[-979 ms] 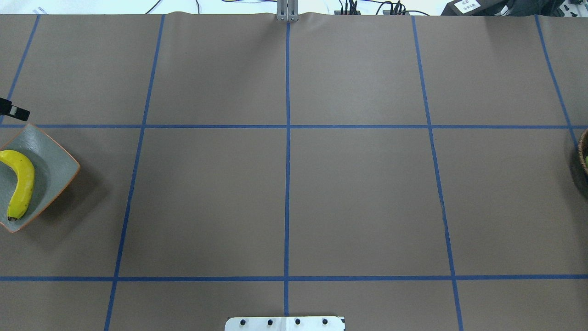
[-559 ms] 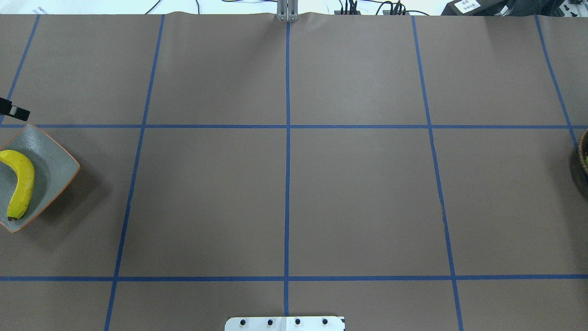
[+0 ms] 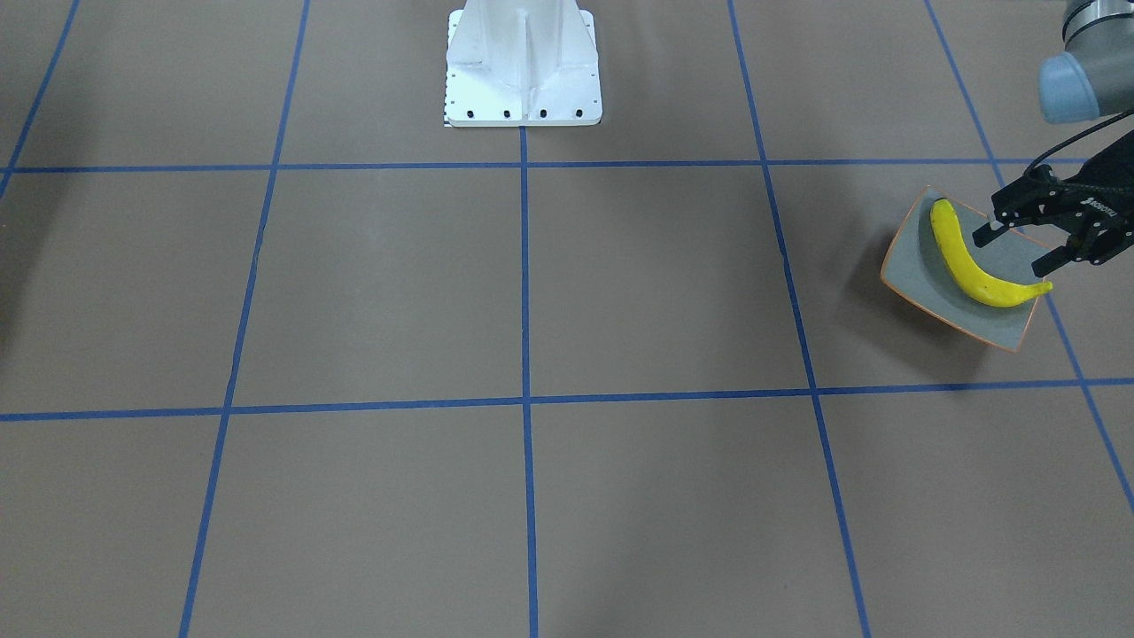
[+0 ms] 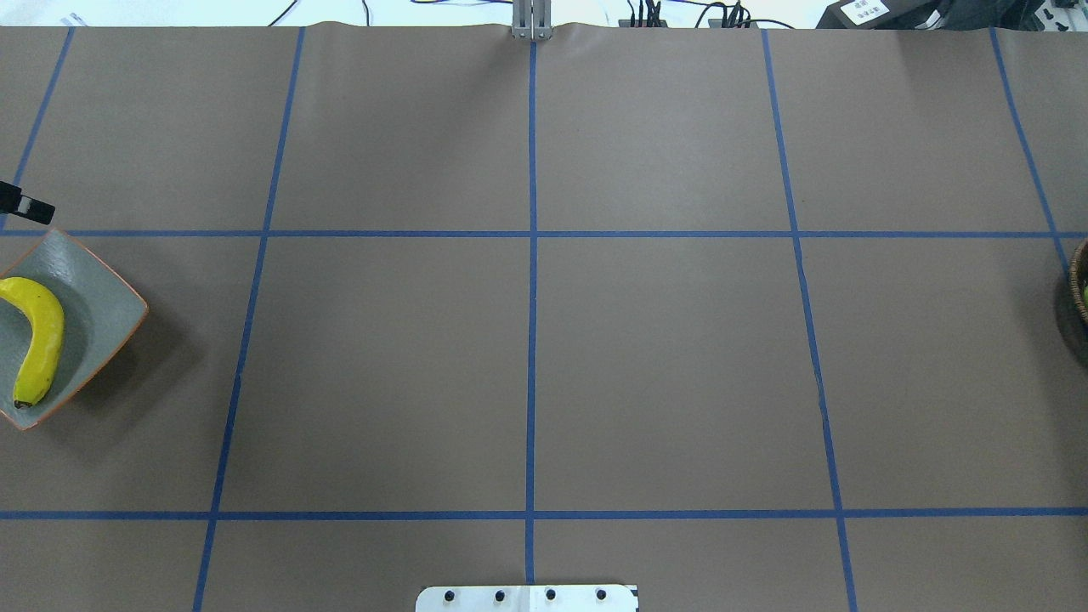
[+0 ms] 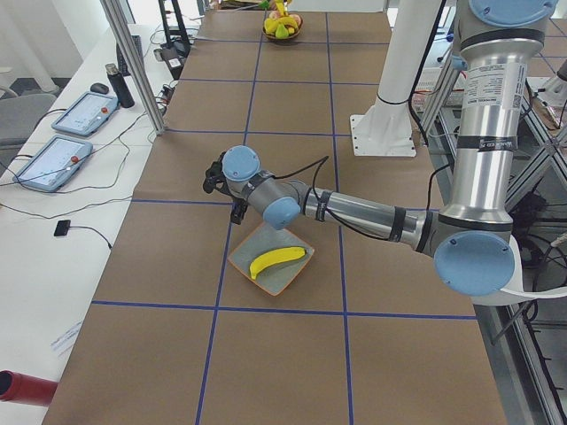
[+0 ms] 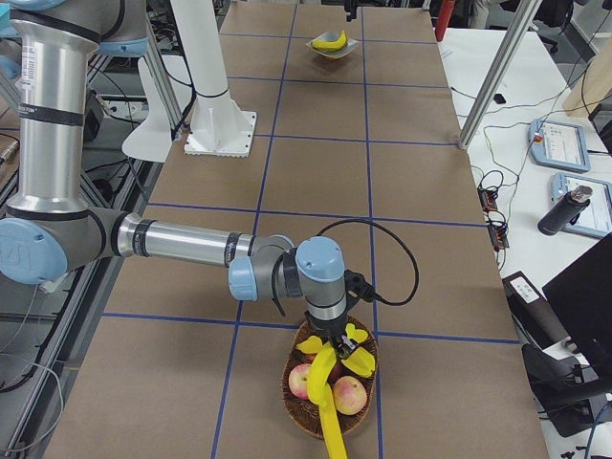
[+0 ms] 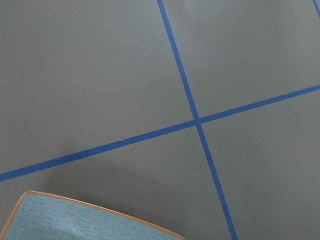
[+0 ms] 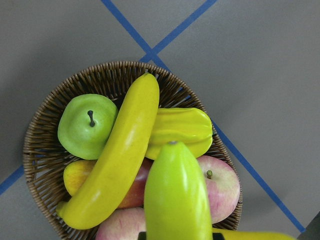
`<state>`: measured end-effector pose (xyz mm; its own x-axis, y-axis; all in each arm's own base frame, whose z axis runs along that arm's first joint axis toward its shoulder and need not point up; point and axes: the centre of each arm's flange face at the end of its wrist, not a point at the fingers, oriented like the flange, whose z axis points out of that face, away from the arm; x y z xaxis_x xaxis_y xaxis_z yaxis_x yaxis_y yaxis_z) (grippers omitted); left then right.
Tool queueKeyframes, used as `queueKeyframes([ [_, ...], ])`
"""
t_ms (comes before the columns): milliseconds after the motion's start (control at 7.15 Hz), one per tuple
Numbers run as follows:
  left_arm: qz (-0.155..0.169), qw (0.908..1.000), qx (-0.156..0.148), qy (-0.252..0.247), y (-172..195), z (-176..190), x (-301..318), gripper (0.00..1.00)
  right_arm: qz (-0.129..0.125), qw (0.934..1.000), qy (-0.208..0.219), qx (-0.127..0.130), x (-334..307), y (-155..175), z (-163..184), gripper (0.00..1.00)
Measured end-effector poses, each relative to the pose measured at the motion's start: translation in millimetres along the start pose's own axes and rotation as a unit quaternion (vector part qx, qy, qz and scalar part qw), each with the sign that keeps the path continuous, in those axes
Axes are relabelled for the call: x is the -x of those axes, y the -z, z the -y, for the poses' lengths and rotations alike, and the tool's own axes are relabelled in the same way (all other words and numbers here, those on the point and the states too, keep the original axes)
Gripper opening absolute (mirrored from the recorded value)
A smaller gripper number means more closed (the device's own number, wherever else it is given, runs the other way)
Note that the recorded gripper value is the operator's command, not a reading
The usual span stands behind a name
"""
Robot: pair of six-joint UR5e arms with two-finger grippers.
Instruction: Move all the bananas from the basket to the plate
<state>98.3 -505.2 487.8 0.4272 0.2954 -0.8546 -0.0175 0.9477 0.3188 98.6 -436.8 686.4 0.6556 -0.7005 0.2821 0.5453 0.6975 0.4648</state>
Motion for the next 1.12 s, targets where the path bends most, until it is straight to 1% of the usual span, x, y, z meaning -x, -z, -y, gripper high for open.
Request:
queueKeyframes([
  [280, 0.000, 1.0000, 0.000, 0.000, 0, 0, 0, 1.00, 0.001, 1.0000, -0.002, 0.000, 0, 1, 0, 0.00],
  [420, 0.000, 1.0000, 0.000, 0.000, 0, 0, 0, 1.00, 0.003, 1.0000, -0.005, 0.001, -2, 6, 6, 0.00],
  [559, 0.000, 1.0000, 0.001, 0.000, 0, -1, 1, 1.00, 0.008, 0.9999, -0.013, 0.007, -6, 19, 22, 0.00],
  [699, 0.000, 1.0000, 0.001, 0.000, 0, -1, 1, 1.00, 0.017, 0.9993, -0.029, 0.017, -14, 40, 48, 0.00],
  [839, 0.000, 1.0000, 0.001, 0.000, 0, -1, 1, 1.00, 0.020, 0.9976, -0.062, 0.022, -23, 61, 75, 0.00],
  [979, 0.000, 1.0000, 0.000, 0.000, 0, -1, 0, 1.00, 0.019, 0.9932, -0.114, 0.016, -30, 79, 100, 0.00],
  [1119, 0.000, 1.0000, 0.000, -0.001, 0, 0, -1, 1.00, 0.024, 0.9857, -0.167, -0.001, -33, 95, 126, 0.00],
])
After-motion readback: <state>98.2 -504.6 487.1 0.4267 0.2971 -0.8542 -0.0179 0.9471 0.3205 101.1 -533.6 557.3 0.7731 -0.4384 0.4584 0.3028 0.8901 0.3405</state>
